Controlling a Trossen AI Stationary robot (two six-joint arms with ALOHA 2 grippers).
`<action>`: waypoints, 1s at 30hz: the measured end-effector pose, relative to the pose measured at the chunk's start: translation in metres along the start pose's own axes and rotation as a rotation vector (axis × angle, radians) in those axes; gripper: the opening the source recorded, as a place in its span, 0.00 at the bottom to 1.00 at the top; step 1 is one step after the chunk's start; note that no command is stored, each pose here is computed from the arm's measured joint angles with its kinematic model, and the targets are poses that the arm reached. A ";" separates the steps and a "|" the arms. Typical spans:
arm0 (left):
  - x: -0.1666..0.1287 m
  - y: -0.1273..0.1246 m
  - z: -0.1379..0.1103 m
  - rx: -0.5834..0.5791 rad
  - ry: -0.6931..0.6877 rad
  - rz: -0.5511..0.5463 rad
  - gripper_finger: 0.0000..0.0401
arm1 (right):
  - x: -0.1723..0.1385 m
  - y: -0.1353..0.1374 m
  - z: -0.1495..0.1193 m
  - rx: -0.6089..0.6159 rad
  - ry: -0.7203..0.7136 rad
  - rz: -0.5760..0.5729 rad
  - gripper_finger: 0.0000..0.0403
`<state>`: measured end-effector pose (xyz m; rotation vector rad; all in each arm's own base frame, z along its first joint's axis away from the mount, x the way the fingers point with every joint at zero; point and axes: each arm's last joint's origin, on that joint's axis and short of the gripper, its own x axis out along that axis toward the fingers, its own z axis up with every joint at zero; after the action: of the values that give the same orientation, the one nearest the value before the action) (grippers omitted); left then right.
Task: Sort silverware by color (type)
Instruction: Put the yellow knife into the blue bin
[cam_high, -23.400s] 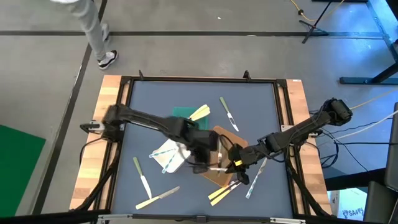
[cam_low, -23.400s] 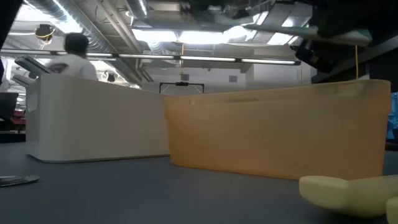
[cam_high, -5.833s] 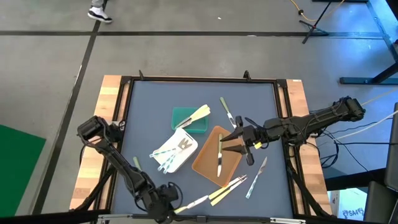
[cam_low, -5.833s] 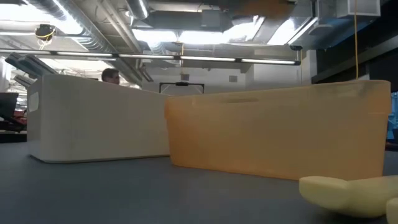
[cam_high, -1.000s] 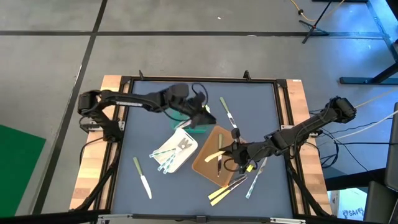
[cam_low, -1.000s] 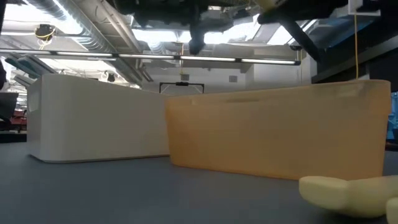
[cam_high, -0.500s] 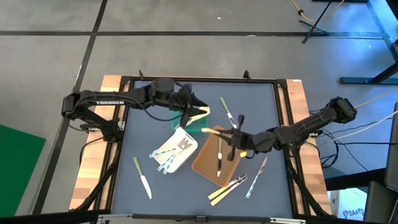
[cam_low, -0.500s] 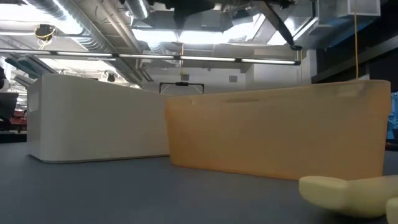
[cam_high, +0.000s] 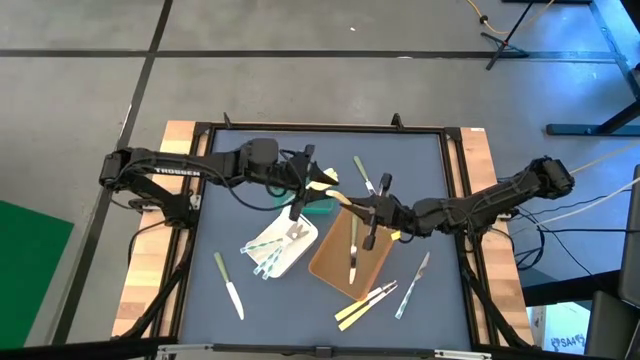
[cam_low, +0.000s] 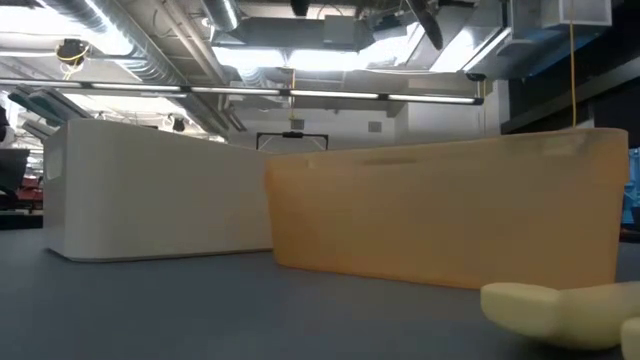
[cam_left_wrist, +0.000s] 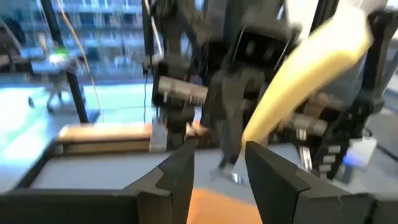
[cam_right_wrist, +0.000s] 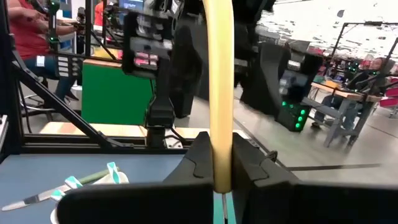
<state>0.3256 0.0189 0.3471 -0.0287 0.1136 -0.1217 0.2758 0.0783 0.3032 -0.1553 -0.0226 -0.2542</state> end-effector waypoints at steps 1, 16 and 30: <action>0.000 -0.002 0.003 0.006 -0.026 -0.002 0.34 | 0.000 0.000 0.000 0.006 0.000 0.000 0.02; 0.001 -0.010 0.009 0.020 -0.097 -0.027 0.34 | -0.001 -0.003 0.010 0.076 -0.088 -0.031 0.01; 0.000 -0.014 0.018 0.031 -0.185 -0.041 0.34 | 0.004 -0.006 0.006 0.067 -0.077 -0.024 0.01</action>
<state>0.3264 0.0053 0.3654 -0.0116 -0.0740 -0.1611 0.2779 0.0732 0.3105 -0.0986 -0.1094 -0.2710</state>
